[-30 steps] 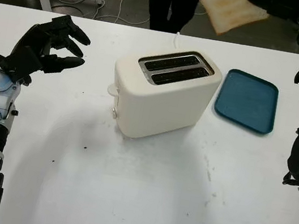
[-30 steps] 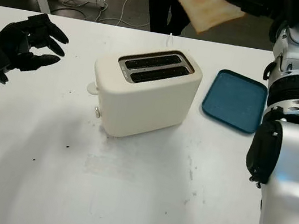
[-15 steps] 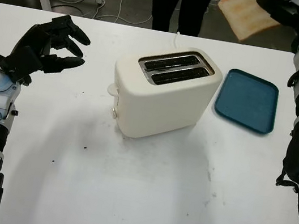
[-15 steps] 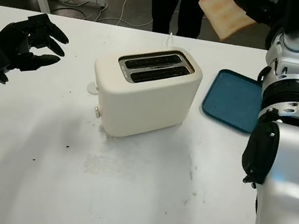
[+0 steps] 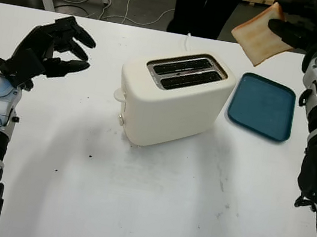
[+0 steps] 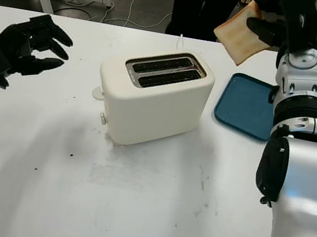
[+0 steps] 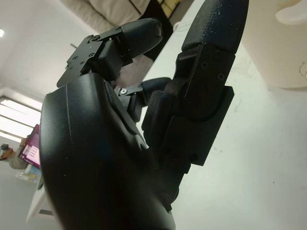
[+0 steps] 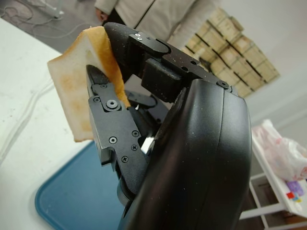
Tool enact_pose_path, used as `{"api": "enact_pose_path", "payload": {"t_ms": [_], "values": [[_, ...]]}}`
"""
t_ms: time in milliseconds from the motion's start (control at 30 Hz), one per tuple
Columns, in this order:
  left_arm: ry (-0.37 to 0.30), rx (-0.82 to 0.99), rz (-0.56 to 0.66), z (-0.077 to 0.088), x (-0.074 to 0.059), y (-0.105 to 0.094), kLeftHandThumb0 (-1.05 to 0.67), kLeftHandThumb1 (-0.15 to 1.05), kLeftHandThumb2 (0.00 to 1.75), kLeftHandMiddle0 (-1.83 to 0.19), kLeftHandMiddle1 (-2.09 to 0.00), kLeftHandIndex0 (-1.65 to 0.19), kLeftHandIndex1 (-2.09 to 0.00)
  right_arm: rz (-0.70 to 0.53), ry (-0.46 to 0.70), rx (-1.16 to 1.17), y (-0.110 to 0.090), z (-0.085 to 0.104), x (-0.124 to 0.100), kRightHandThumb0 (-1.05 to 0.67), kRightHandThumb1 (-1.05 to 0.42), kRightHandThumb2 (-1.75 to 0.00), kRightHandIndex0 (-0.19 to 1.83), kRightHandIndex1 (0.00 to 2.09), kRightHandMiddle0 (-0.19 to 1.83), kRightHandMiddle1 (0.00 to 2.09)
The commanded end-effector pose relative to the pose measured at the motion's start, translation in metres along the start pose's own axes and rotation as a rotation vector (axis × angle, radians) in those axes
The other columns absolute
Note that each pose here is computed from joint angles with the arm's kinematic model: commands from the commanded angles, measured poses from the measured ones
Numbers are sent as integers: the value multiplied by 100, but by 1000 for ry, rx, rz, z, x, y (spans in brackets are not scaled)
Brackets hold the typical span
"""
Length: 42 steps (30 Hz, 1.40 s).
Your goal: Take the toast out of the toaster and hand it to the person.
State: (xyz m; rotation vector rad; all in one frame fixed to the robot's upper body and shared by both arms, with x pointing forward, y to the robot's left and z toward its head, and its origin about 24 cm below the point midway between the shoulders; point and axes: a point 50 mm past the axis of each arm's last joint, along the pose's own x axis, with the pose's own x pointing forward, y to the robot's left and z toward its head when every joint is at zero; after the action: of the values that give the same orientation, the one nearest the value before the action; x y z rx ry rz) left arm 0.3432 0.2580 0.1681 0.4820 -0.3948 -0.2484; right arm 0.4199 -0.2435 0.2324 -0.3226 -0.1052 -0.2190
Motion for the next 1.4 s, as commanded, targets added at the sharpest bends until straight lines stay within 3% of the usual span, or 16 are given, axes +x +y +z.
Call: {"api": "enact_pose_path", "payload": {"t_ms": [0,1367], "values": [[3,-5,-1,-1,1,-1,-105,91,0,-38,-138,-37,-127,5,35,31,4,-8,-1,-10,-78,-1,94,74,122,4],[5,-8,-2,-1,0,-1,-105,92,0,-38,-139,-36,-128,21,29,93,7,-6,-1,-7,-75,0,102,67,127,4]]}}
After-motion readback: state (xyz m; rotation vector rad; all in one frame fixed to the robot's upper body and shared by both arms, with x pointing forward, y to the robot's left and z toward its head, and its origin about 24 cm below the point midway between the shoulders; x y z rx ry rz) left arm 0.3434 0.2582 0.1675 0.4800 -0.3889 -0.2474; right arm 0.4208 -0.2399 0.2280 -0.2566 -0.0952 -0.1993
